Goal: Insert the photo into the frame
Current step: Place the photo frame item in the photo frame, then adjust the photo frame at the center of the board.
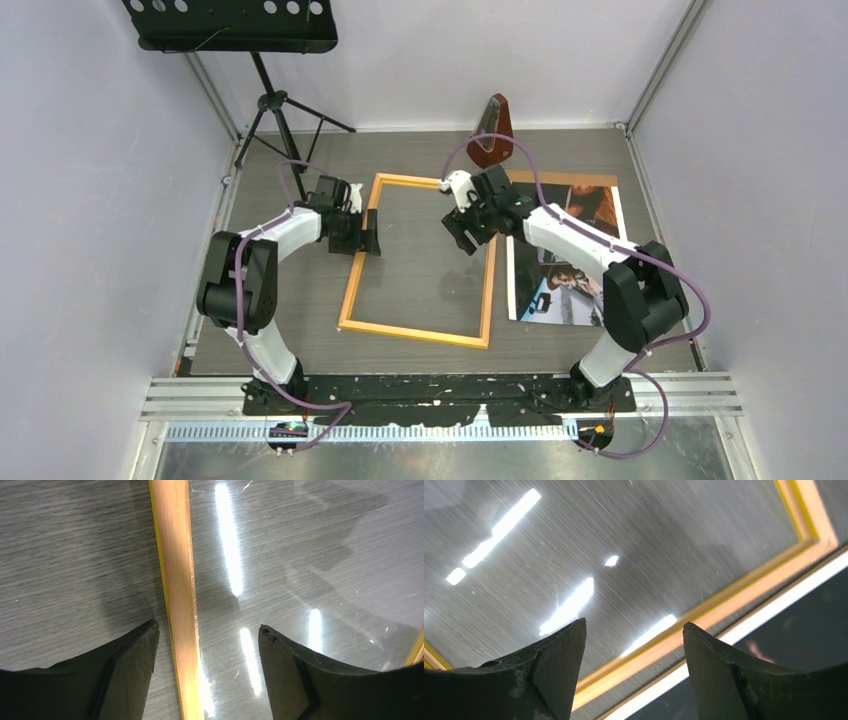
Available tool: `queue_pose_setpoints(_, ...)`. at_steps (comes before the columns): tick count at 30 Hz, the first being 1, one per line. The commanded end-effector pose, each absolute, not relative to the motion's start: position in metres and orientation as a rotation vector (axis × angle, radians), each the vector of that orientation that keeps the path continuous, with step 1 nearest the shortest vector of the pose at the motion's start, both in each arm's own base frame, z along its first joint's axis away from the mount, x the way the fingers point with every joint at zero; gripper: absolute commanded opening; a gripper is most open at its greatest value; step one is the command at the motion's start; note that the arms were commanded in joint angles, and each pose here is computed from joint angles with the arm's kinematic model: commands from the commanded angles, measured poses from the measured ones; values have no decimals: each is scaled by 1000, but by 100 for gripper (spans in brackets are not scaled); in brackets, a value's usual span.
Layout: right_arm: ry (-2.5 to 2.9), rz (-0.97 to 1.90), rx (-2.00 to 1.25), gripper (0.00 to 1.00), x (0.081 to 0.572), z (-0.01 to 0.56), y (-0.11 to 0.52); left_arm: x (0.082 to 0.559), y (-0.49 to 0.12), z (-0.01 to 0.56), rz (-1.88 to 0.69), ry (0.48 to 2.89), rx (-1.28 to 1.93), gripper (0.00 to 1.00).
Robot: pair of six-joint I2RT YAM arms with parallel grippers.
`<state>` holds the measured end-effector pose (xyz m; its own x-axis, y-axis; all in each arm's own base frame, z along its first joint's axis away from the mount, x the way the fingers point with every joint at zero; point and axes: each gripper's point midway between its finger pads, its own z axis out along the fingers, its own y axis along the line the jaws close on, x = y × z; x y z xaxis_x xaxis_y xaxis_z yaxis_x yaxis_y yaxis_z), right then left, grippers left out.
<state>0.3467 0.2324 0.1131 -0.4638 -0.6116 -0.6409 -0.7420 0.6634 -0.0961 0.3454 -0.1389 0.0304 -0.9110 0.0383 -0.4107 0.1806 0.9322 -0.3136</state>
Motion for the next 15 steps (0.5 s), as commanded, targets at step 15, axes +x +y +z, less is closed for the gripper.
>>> queue_pose_setpoints(15, 2282, 220, -804, 75, 335, 119, 143, 301, -138, 14, -560, 2767, 44, 35)
